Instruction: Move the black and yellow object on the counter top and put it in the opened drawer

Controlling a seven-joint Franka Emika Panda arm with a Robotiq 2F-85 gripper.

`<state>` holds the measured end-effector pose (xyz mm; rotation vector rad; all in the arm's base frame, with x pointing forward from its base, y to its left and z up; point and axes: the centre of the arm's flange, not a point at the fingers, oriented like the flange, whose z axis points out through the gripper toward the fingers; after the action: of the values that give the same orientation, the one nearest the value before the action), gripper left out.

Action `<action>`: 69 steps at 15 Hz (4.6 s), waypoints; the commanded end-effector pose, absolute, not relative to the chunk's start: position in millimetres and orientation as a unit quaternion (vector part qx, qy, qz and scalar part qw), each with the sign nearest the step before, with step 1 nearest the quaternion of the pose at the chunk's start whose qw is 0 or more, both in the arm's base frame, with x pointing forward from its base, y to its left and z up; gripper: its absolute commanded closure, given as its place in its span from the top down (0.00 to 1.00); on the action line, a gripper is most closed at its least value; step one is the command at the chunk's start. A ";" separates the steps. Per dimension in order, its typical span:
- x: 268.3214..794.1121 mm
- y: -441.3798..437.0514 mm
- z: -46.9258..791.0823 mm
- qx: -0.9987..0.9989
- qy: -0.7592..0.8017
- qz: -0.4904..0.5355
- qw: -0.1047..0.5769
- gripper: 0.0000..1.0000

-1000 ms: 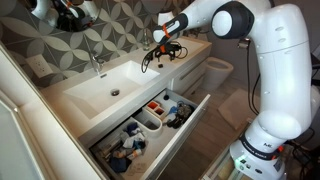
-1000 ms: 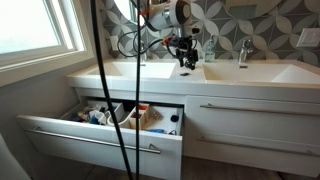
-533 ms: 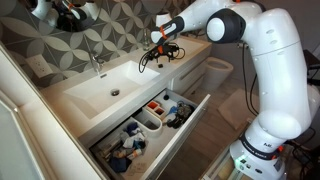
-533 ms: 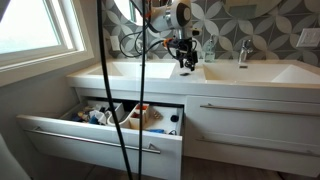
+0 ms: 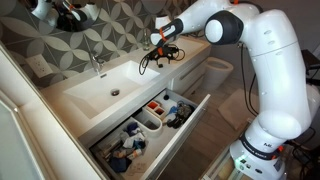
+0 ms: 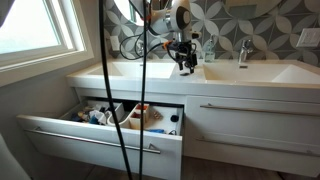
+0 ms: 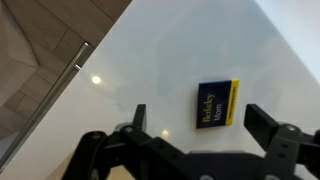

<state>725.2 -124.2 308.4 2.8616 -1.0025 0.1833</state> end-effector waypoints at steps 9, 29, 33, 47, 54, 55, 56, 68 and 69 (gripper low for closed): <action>745.3 -117.7 296.6 0.948 -0.312 0.041 0.051 0.88; 766.3 -120.3 295.1 0.963 -0.266 0.022 0.034 0.42; 767.6 -118.9 299.0 0.964 -0.262 0.023 0.029 0.22; 757.5 -91.8 329.7 0.970 -0.238 0.044 0.022 0.01; 724.5 -61.7 327.5 0.976 -0.219 -0.014 0.008 0.01; 718.4 -56.6 326.3 0.977 -0.211 -0.021 0.010 0.01; 710.5 -50.0 322.9 0.980 -0.199 -0.028 0.014 0.01; 643.0 38.8 276.7 0.994 -0.077 0.057 0.045 0.01; 640.5 42.6 278.8 0.993 -0.076 0.072 0.046 0.01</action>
<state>686.1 34.4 283.7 3.0502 -0.2581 0.1832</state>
